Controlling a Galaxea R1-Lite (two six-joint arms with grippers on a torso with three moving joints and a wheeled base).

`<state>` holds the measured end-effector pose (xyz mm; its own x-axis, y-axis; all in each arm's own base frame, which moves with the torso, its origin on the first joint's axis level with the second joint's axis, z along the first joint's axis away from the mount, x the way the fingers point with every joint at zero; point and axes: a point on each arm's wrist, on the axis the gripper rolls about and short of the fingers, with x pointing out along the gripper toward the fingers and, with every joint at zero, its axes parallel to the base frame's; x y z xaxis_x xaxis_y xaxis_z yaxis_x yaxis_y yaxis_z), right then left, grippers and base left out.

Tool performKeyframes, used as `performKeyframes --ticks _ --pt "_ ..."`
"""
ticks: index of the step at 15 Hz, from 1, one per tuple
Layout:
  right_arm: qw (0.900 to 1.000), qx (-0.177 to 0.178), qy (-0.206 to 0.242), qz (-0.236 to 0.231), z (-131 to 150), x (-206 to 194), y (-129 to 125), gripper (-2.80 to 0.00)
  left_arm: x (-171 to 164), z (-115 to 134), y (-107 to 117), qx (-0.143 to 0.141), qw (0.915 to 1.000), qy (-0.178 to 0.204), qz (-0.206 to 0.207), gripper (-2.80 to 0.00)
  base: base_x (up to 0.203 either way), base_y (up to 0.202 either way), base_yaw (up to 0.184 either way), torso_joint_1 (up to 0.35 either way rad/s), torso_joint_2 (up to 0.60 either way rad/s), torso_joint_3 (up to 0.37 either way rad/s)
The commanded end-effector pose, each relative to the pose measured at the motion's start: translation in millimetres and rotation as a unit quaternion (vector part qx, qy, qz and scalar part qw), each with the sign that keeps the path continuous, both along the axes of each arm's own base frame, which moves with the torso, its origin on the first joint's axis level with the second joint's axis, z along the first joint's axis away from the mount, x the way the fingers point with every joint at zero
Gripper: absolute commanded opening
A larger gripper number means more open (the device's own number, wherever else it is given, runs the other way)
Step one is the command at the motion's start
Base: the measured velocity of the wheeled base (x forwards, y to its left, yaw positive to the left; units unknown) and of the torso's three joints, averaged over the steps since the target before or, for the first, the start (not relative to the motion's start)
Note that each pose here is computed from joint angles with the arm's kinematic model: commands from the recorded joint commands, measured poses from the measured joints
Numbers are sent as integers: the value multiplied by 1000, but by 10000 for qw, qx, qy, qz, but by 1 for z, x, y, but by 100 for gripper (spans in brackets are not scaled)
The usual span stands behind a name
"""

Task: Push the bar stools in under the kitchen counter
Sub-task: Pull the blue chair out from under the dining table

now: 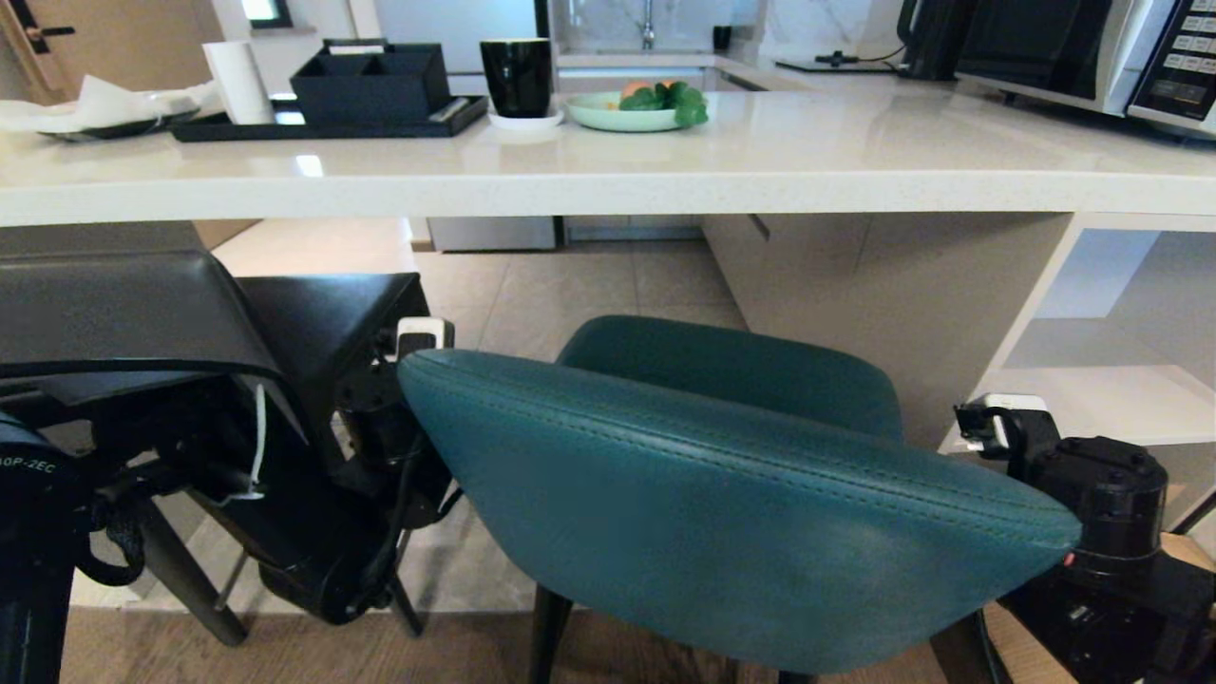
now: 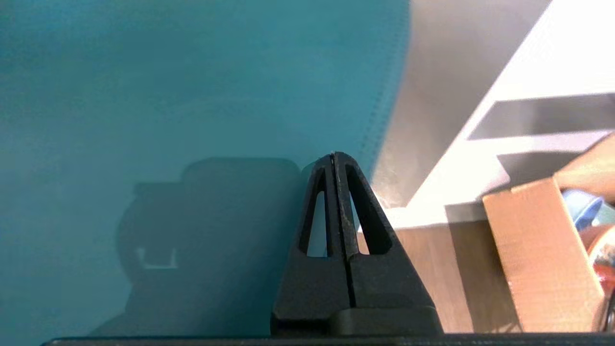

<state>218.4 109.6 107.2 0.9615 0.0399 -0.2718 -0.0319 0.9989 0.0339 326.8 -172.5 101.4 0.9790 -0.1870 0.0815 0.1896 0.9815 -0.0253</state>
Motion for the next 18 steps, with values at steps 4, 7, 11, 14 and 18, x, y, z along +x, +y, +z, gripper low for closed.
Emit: performKeyframes --ticks 4,7,11,14,18 --pt "10000 72 55 -7 -7 9 5 -280 -31 12 -2 19 9997 33 -222 -280 0 0 0 0 0 0" --pt "9999 75 126 -20 -12 15 9 -280 -56 10 -4 75 9987 229 -448 -280 0 0 0 0 0 0" --pt "9997 124 200 -56 -23 21 12 -280 -83 5 0 -7 9979 514 -391 -280 0 0 0 0 0 0" --pt "9997 134 175 -54 -25 23 12 -280 -93 -1 9 15 9971 712 -255 -280 0 0 0 0 0 0" --pt "9998 146 154 -59 -23 20 11 -280 -91 3 11 -78 9978 647 -149 -280 0 0 0 0 0 0"
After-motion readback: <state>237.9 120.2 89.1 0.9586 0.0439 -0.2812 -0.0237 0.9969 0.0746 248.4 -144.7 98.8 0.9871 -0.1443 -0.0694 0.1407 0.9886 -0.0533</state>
